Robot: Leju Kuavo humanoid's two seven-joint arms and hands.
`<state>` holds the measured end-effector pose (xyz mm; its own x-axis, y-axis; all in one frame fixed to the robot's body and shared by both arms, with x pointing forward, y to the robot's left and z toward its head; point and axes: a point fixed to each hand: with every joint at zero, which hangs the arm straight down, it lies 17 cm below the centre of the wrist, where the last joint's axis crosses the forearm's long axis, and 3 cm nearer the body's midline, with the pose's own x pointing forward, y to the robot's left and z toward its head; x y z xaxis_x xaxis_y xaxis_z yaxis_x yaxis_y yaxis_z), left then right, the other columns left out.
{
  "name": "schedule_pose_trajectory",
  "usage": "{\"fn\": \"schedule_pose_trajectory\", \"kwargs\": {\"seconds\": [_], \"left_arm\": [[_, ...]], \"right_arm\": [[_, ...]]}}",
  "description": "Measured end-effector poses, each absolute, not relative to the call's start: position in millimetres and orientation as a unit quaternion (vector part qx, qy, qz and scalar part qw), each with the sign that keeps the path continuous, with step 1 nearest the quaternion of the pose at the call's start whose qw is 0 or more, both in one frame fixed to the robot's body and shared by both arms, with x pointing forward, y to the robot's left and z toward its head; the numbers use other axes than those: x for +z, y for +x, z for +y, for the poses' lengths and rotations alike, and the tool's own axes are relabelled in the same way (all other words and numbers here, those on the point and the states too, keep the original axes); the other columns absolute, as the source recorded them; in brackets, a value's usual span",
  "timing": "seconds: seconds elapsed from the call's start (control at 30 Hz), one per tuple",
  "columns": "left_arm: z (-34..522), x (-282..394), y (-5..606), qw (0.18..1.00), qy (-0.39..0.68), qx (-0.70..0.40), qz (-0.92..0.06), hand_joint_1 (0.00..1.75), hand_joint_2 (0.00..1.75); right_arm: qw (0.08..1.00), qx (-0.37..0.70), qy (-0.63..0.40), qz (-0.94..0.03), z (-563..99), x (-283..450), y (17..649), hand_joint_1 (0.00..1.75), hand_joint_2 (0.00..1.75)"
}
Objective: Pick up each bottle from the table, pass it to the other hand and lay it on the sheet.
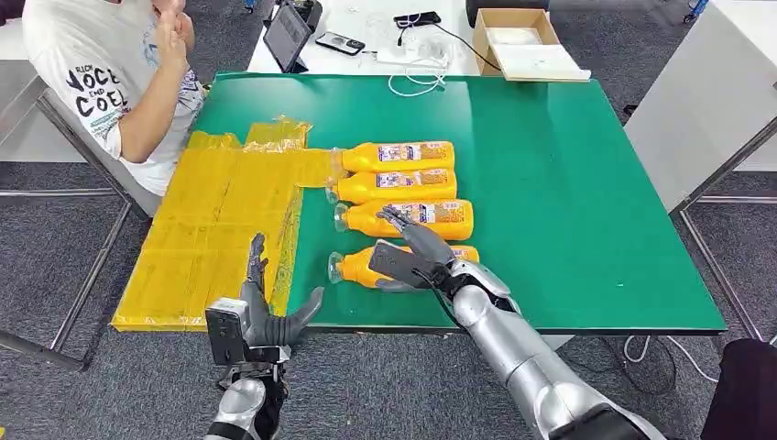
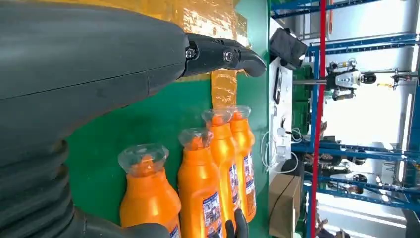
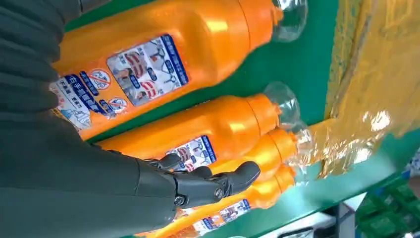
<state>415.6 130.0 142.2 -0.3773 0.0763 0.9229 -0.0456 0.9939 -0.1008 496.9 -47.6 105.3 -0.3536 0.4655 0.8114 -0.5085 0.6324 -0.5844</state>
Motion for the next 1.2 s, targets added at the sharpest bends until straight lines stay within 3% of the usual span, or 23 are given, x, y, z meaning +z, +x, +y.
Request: {"fn": "schedule_pose_trajectory", "kwargs": {"seconds": [1.2], "left_arm": [[131, 128, 417, 0.579, -0.007, 0.056, -0.813, 0.0, 1.75]], "right_arm": [[0.641, 0.494, -0.092, -0.581, -145, 23, 511, 0.02, 1.75]]}}
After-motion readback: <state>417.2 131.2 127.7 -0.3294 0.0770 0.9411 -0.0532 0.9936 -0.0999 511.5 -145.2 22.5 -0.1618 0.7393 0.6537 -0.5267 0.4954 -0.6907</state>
